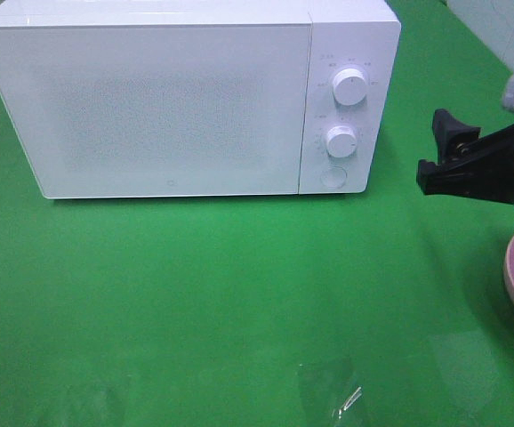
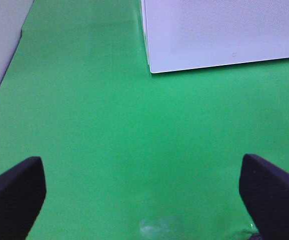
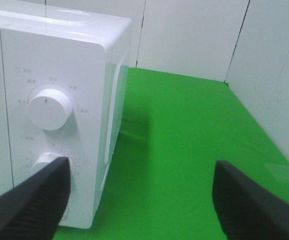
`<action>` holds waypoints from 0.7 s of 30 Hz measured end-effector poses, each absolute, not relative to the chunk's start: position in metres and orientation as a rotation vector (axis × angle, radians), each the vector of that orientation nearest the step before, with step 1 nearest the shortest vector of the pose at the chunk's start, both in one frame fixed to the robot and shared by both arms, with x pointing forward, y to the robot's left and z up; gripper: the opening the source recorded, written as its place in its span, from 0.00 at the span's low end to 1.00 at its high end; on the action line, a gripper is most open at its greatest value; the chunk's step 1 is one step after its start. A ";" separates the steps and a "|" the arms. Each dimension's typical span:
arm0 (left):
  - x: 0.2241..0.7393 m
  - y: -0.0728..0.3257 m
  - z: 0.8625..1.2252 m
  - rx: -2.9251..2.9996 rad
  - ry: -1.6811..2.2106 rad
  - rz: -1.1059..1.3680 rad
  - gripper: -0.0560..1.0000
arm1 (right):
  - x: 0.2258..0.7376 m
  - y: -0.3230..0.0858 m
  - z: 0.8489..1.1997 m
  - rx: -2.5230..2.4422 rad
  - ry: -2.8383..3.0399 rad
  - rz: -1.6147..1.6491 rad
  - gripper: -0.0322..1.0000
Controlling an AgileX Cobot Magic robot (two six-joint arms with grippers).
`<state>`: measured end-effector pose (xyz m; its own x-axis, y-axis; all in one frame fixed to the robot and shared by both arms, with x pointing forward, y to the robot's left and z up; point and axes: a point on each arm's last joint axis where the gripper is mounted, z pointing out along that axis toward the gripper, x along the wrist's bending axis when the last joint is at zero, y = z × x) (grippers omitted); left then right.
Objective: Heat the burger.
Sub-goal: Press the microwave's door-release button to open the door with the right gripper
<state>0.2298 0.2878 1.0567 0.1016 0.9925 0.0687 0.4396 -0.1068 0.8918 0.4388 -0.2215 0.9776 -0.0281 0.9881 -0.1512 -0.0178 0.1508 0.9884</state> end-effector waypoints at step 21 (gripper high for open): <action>0.230 0.288 1.057 1.650 1.428 0.958 0.97 | 0.473 -0.157 0.936 1.081 1.411 1.072 0.76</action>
<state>0.2298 0.2878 1.0567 0.1016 0.9925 0.0687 0.4396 -0.1068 0.8918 0.4727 -0.1571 0.9359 -0.0814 0.9773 -0.1958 0.0727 0.2017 0.9767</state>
